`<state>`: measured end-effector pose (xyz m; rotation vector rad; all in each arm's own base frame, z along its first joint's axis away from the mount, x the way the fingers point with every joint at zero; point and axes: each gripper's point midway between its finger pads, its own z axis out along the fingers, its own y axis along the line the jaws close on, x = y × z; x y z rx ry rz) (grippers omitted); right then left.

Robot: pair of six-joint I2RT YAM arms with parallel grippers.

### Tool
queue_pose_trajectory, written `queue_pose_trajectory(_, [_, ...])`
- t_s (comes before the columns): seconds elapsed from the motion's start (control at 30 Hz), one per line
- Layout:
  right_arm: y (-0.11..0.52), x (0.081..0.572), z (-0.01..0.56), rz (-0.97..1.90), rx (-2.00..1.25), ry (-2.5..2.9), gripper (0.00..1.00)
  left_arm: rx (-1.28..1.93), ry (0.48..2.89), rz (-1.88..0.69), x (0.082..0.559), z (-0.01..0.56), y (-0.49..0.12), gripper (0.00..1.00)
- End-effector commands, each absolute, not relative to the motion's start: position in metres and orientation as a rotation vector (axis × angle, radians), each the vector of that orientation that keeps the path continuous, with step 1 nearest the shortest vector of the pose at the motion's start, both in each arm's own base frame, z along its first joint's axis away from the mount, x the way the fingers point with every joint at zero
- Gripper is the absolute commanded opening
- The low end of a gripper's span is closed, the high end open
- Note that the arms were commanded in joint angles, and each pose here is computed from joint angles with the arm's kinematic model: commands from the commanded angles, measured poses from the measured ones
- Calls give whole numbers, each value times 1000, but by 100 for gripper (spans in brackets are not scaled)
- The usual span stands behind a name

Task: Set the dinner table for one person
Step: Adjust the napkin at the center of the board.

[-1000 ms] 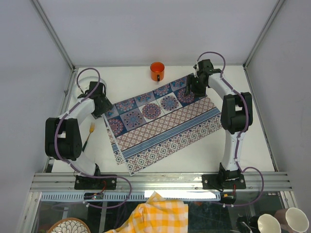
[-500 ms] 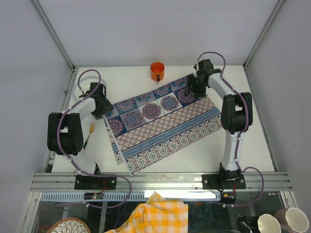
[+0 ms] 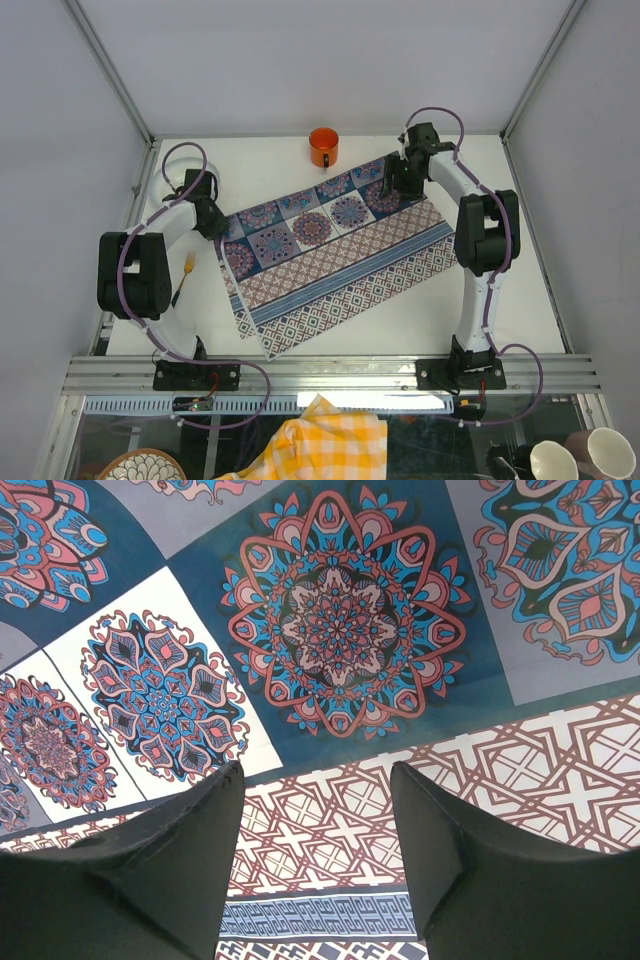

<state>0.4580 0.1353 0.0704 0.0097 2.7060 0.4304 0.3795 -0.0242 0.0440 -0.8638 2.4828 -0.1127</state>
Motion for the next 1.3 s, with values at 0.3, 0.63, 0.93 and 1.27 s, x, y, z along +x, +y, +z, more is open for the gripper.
queue_pose_trajectory(0.3, [133,461,104,442,15,2612,62,-893,2351,-258,388,109,-33,0])
queue_pose_trajectory(0.63, [132,454,107,441,12,2613,62,-917,2200,-468,420,174,-39,0])
queue_pose_trajectory(0.93, [133,443,112,468,8,2613,62,-1060,2185,-477,444,143,-11,0])
queue_pose_trajectory(1.27, [132,439,113,461,6,2616,61,-1100,2112,-563,472,134,1,0])
